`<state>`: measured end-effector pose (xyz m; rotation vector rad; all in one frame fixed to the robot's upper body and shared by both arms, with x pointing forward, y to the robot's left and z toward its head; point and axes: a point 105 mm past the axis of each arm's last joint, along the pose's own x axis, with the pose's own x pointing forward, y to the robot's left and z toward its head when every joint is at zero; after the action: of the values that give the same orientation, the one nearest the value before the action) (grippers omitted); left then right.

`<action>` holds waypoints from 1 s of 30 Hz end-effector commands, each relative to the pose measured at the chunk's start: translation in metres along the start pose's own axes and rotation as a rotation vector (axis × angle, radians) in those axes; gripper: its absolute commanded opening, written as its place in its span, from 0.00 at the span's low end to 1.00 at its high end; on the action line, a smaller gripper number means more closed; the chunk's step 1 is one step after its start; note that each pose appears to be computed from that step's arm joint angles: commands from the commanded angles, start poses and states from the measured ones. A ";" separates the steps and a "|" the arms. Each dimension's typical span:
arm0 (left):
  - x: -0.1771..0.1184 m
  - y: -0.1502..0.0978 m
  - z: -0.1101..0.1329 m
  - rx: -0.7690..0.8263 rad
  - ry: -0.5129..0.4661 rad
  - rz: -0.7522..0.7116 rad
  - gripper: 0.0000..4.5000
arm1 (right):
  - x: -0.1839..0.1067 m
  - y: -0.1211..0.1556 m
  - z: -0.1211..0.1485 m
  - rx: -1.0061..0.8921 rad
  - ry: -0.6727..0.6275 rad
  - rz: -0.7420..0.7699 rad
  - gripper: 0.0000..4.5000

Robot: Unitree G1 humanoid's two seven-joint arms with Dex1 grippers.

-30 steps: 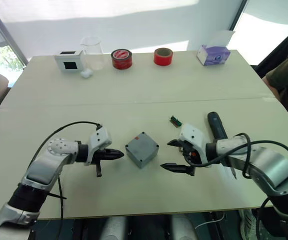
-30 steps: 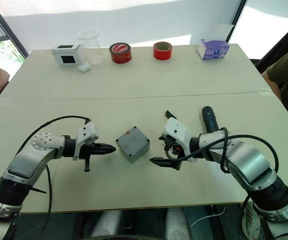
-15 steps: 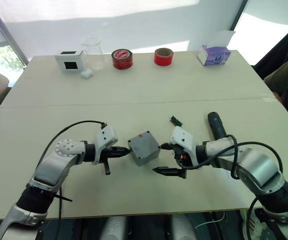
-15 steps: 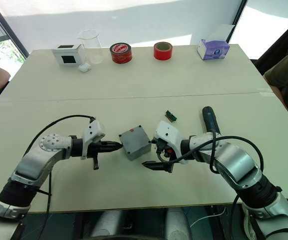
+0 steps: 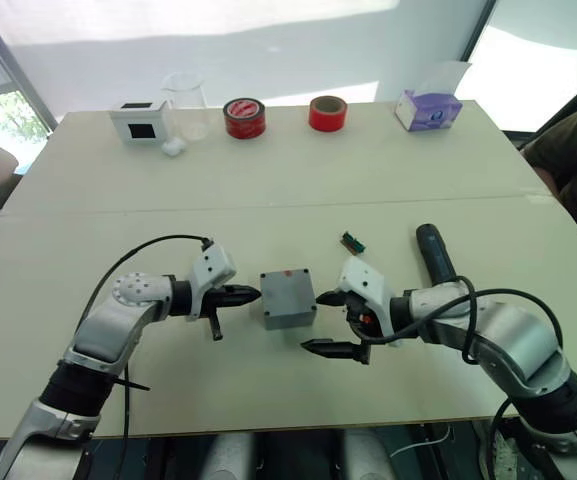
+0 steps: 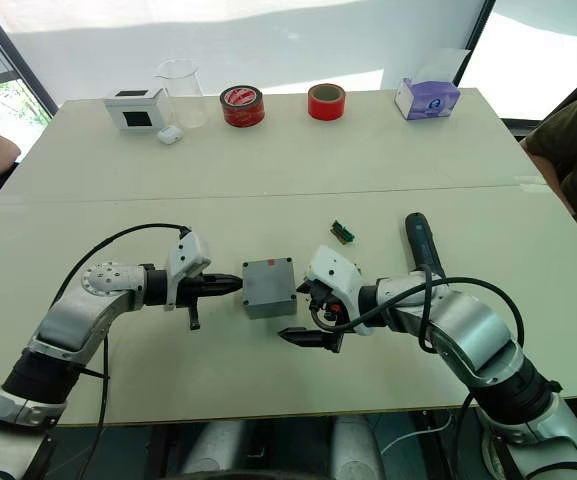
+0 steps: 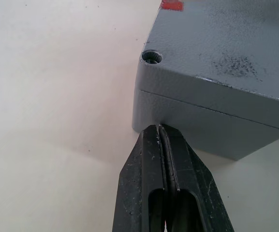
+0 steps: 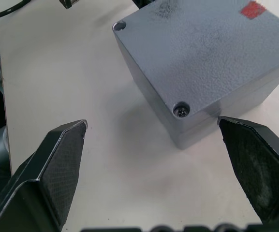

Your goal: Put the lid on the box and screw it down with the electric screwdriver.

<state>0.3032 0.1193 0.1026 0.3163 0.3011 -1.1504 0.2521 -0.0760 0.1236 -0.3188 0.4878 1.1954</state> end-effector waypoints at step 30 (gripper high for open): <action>-0.027 0.023 0.049 -0.002 -0.181 0.085 0.00 | -0.060 -0.060 0.018 -0.005 -0.144 -0.265 0.99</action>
<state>0.3165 0.1270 0.1304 0.2460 0.2133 -1.0903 0.2876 -0.1288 0.1569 -0.2920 0.3647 0.9703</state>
